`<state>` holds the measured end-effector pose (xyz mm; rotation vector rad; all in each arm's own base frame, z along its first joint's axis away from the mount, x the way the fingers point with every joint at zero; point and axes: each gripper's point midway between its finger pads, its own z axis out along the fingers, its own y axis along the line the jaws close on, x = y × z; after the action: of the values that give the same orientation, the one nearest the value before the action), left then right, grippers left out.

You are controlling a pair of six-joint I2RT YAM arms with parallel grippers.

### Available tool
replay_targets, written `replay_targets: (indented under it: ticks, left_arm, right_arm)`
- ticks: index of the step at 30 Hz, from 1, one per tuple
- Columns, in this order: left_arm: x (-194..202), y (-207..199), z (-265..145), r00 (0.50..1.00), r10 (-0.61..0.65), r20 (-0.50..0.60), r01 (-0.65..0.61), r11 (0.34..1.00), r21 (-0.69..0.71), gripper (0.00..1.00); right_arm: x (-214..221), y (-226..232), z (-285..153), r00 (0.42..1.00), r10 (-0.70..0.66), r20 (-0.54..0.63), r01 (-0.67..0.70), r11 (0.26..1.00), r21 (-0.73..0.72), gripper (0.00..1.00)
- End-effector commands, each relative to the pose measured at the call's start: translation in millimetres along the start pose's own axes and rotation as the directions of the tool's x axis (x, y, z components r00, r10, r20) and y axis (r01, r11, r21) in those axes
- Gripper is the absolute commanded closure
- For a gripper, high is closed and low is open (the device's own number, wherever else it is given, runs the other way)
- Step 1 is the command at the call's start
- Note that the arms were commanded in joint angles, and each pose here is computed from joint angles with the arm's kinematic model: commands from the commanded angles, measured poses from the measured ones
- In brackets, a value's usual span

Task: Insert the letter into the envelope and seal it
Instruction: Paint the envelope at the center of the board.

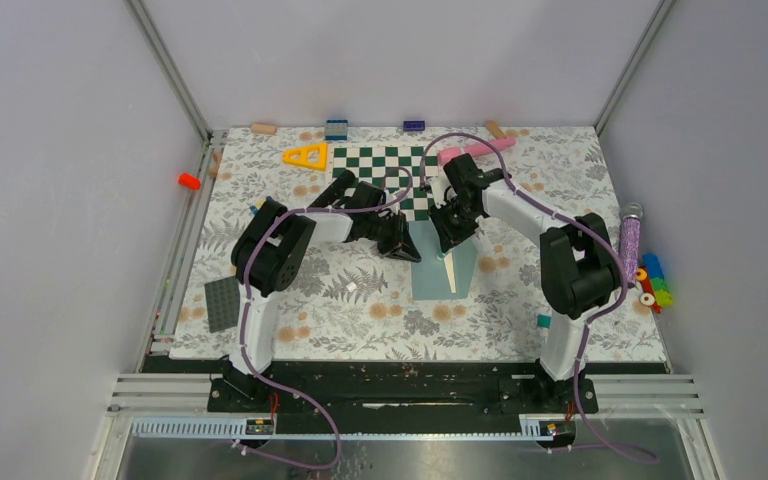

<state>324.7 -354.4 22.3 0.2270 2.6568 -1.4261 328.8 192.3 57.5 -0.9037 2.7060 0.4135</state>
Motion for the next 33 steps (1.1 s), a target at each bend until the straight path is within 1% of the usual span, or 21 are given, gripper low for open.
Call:
replay_targets:
  ticks: [1, 12, 24, 28, 33]
  left_arm:
    - [-6, 4, 4, 0.999, 0.033, 0.021, -0.032, 0.999, -0.031, 0.87]
    - [-6, 3, 4, 0.999, 0.032, 0.018, -0.031, 0.999, -0.025, 0.87]
    - [-6, 1, 3, 0.999, 0.036, 0.023, -0.035, 0.999, -0.026, 0.87]
    - [-6, 1, 3, 0.999, 0.036, 0.024, -0.035, 0.999, -0.026, 0.88]
    - [-6, 1, 3, 0.999, 0.036, 0.023, -0.035, 0.999, -0.025, 0.87]
  right_arm:
    - [-21, -13, -1, 0.999, -0.016, 0.046, 0.013, 0.997, 0.077, 1.00]
    - [-36, -15, 2, 0.997, -0.007, 0.073, 0.002, 0.997, 0.077, 1.00]
    - [-39, -32, 2, 0.998, -0.003, 0.063, -0.007, 0.986, 0.166, 1.00]
    - [-38, -24, 2, 0.998, -0.010, 0.066, 0.002, 0.992, 0.124, 1.00]
    - [-25, -11, 1, 0.999, -0.021, 0.034, 0.019, 0.998, 0.056, 1.00]
